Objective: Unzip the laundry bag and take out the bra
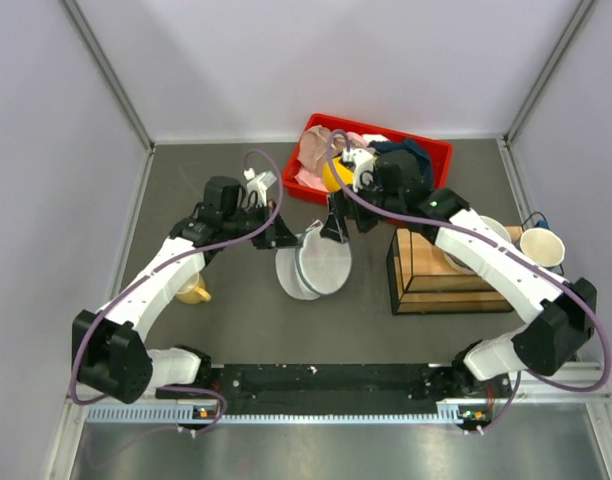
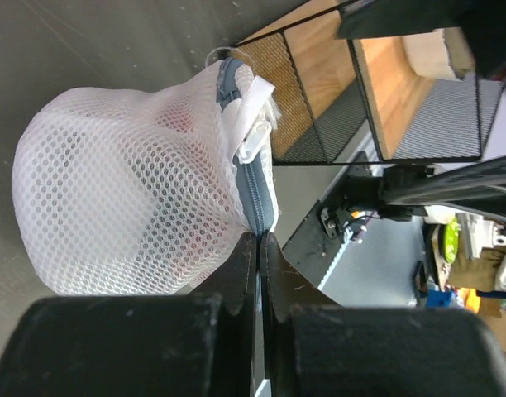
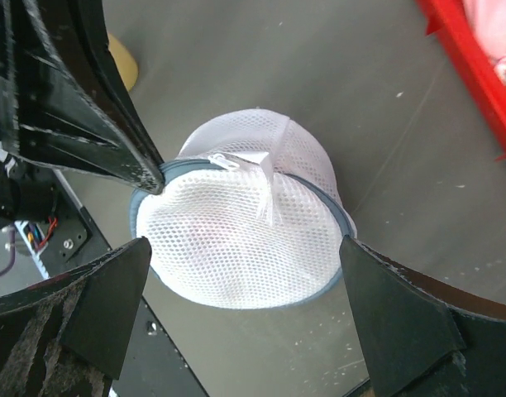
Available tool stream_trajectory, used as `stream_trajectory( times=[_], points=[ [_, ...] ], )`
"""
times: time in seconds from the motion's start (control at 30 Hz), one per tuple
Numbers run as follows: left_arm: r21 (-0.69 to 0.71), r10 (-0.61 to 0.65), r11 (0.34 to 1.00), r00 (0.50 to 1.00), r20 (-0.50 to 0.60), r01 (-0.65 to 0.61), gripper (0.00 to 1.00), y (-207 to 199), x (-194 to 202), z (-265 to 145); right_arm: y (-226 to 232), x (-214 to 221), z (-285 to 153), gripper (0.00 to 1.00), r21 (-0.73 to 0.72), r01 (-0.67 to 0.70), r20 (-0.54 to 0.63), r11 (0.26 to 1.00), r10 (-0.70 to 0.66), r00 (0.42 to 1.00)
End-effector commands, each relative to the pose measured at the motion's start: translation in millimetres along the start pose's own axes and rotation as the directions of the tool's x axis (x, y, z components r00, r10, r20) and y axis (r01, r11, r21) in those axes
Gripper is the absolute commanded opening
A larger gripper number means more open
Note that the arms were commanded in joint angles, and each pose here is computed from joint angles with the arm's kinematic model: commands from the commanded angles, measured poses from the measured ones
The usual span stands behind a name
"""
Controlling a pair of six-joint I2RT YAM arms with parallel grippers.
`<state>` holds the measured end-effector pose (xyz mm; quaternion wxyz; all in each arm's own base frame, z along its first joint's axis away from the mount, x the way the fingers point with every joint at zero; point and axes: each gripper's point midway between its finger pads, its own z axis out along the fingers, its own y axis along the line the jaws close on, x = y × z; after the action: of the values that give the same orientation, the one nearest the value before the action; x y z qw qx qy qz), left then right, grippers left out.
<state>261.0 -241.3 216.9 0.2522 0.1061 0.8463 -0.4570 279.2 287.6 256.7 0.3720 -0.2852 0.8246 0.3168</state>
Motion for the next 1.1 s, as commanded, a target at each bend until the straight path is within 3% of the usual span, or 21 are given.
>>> stream_trajectory(
  times=[0.0,0.1,0.2,0.23,0.27,0.4,0.43,0.47,0.5,0.57,0.6,0.67,0.77,1.0,1.07],
  points=[
    [0.199,0.099,0.973,0.991,0.093,-0.116,0.0,-45,-20,-21,19,-19,10,0.98,-0.132,0.073,0.046,0.989,-0.067,0.997],
    [0.169,0.06,0.983,0.993,0.099,-0.077,0.0,-39,-22,-21,19,-21,19,0.97,-0.142,0.026,0.027,0.99,-0.023,0.999],
    [0.031,-0.018,0.999,0.984,0.176,0.013,0.0,-17,-33,-22,8,-19,28,0.97,-0.071,-0.046,0.013,0.996,0.047,0.999],
    [-0.056,-0.056,0.996,0.968,0.245,0.072,0.0,1,-38,-24,6,-18,28,0.97,-0.056,-0.059,0.014,0.997,0.06,0.998],
    [-0.056,-0.154,0.983,0.949,0.275,0.176,0.0,5,-37,-24,2,-18,29,0.97,-0.029,-0.069,0.018,0.997,0.07,0.997],
    [-0.01,-0.307,0.942,0.874,0.376,0.335,0.01,21,-15,-28,-4,-23,22,0.97,0.032,-0.095,0.051,0.995,0.093,0.994],
    [-0.003,-0.318,0.939,0.87,0.376,0.344,0.11,23,-2,-31,-3,-28,16,0.98,0.038,-0.089,0.071,0.995,0.087,0.994],
    [0.014,-0.322,0.94,0.877,0.357,0.34,0.45,19,6,-33,-6,-32,12,0.98,0.06,-0.085,0.09,0.995,0.08,0.993],
    [0.012,-0.319,0.942,0.887,0.335,0.335,0.64,18,15,-33,-7,-33,9,0.98,0.072,-0.073,0.098,0.995,0.066,0.993],
    [-0.027,-0.251,0.962,0.916,0.312,0.272,0.91,14,24,-42,-10,-40,1,0.98,0.1,-0.06,0.127,0.993,0.047,0.991],
    [-0.106,-0.248,0.951,0.924,0.291,0.289,0.99,25,34,-47,-11,-41,-2,0.98,0.108,-0.05,0.133,0.993,0.036,0.99],
    [-0.169,-0.109,0.97,0.932,0.346,0.176,0.99,13,10,-67,-11,-45,-6,0.98,0.119,-0.044,0.147,0.992,0.026,0.989],
    [-0.302,0.038,0.947,0.901,0.432,0.105,0.99,15,-31,-88,-12,-48,-8,0.98,0.129,-0.048,0.157,0.99,0.027,0.987],
    [-0.577,0.152,0.814,0.934,0.322,0.066,0.99,67,-78,-78,-7,-43,-5,0.98,0.095,-0.08,0.14,0.992,0.066,0.988],
    [-0.681,0.121,0.725,0.954,0.274,0.104,0.99,98,-71,-78,-7,-40,-6,0.98,0.095,-0.083,0.133,0.992,0.07,0.989]
  ],
)
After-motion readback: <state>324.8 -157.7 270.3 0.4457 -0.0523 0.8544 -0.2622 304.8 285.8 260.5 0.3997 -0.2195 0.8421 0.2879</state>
